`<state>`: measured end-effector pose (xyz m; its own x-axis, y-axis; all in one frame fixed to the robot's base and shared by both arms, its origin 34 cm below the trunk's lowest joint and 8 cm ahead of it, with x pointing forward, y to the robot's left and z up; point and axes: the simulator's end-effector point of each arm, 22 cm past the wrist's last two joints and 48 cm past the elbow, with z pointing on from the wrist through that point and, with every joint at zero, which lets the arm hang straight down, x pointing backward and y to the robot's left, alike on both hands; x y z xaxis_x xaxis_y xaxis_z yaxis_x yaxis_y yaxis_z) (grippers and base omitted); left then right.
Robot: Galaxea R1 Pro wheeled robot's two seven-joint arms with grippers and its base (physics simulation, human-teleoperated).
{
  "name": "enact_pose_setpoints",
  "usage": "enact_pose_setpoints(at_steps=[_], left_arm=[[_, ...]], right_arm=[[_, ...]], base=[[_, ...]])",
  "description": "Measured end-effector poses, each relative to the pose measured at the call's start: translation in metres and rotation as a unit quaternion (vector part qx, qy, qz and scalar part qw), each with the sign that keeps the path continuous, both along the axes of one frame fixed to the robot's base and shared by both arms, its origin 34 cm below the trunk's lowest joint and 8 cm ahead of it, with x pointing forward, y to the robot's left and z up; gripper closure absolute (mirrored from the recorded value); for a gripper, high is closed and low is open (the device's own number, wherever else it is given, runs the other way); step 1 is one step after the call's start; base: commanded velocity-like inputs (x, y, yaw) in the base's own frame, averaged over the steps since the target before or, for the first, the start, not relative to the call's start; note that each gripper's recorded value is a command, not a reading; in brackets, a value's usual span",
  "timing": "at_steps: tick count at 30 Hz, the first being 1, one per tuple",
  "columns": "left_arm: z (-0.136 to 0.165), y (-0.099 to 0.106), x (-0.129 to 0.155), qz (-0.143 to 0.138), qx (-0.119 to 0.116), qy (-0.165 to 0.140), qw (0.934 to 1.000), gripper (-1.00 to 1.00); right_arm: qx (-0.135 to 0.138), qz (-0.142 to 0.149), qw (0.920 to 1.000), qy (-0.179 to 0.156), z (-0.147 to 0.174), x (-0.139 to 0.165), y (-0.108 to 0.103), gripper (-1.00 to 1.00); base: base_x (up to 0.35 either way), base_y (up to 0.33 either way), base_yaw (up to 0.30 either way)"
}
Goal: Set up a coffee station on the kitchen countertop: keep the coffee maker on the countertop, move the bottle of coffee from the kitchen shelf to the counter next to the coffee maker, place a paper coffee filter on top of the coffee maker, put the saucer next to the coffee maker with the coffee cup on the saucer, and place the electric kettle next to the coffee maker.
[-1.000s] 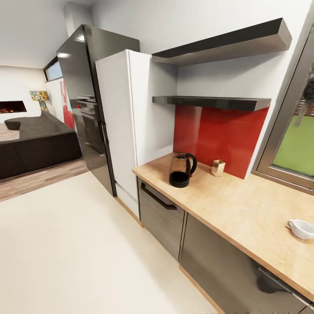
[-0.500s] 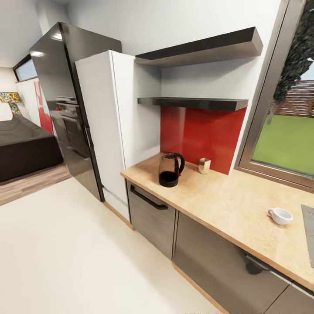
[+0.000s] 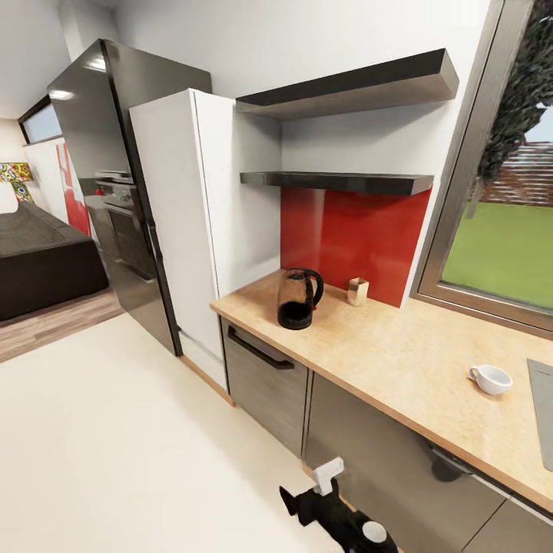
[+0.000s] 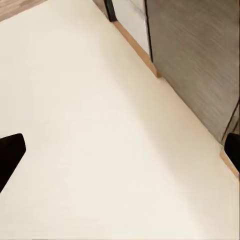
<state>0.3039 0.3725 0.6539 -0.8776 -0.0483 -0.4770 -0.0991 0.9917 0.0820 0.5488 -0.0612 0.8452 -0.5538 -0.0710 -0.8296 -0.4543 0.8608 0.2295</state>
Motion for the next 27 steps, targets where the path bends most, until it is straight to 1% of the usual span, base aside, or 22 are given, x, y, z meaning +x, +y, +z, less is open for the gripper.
enact_pose_setpoints(at_steps=[1,3,5,8,10,11,13,14,16,17,18,19,20,22,23,25,27], left_arm=[[0.0,0.0,-0.002,0.0,0.0,0.001,1.0,-1.0],[-0.001,0.001,-0.008,0.0,0.001,0.005,1.0,-1.0],[-0.003,0.001,-0.016,0.001,0.001,0.011,0.9999,-1.0],[-0.004,0.0,-0.023,0.0,0.0,0.015,0.9999,-1.0],[-0.005,0.001,-0.025,0.0,0.001,0.017,0.9999,-1.0],[-0.005,0.002,-0.026,0.0,0.001,0.018,0.9998,-1.0],[-0.004,0.007,-0.029,0.001,0.005,0.02,0.9998,-1.0],[-0.004,0.012,-0.031,0.001,0.008,0.021,0.9997,-1.0],[-0.003,0.018,-0.033,0.002,0.012,0.023,0.9997,-1.0],[-0.003,0.019,-0.034,0.002,0.013,0.024,0.9996,-1.0],[-0.003,0.02,-0.034,0.002,0.014,0.024,0.9996,-1.0],[-0.003,0.02,-0.035,0.002,0.014,0.025,0.9996,-1.0],[-0.003,0.02,-0.035,0.001,0.013,0.026,0.9996,-1.0],[-0.004,0.019,-0.036,-0.001,0.013,0.027,0.9996,-1.0],[-0.004,0.019,-0.036,-0.001,0.013,0.027,0.9996,-1.0],[-0.004,0.019,-0.036,-0.001,0.013,0.027,0.9995,-1.0],[-0.004,0.019,-0.037,-0.002,0.013,0.027,0.9995,-1.0]], right_arm=[[0.006,0.004,0.9999,-0.013,0.012,0.005,0.01,-1.0],[0.019,0.018,0.9987,-0.044,0.047,0.017,0.04,-1.0],[0.025,0.029,0.9972,-0.064,0.078,0.024,0.065,-1.0],[0.036,0.035,0.9944,-0.093,0.127,0.04,0.086,-1.0],[0.04,0.033,0.9903,-0.129,0.167,0.056,0.085,-1.0],[0.042,0.032,0.9888,-0.14,0.179,0.06,0.085,-1.0],[0.049,0.028,0.9834,-0.173,0.221,0.069,0.082,-1.0],[0.051,0.025,0.9813,-0.184,0.243,0.073,0.079,-1.0],[0.047,0.023,0.9797,-0.193,0.267,0.083,0.074,-1.0],[0.044,0.017,0.9784,-0.201,0.28,0.093,0.069,-1.0],[0.041,0.004,0.9766,-0.211,0.296,0.107,0.059,-1.0],[0.038,-0.017,0.9749,-0.219,0.31,0.122,0.042,-1.0],[0.036,-0.043,0.9734,-0.222,0.321,0.137,0.021,-1.0],[0.038,-0.093,0.9708,-0.218,0.334,0.159,-0.021,-1.0],[0.04,-0.112,0.969,-0.216,0.339,0.167,-0.039,-1.0],[0.046,-0.145,0.9639,-0.219,0.352,0.18,-0.069,-1.0],[0.032,-0.161,0.961,-0.222,0.353,0.186,-0.099,-1.0]], base=[[0.0,0.0,0.0],[0.0,0.0,0.0],[0.0,0.0,0.0],[0.0,0.0,0.0],[0.0,0.0,0.0],[0.0,0.0,0.0],[0.011,0.0,0.0],[0.061,0.0,0.0],[0.114,0.0,0.0],[0.147,0.0,0.0],[0.156,0.0,0.0],[0.127,0.0,0.0],[0.081,0.0,0.0],[0.043,0.0,0.0],[0.021,0.0,0.0],[0.009,0.0,0.0],[0.007,0.0,0.0]])
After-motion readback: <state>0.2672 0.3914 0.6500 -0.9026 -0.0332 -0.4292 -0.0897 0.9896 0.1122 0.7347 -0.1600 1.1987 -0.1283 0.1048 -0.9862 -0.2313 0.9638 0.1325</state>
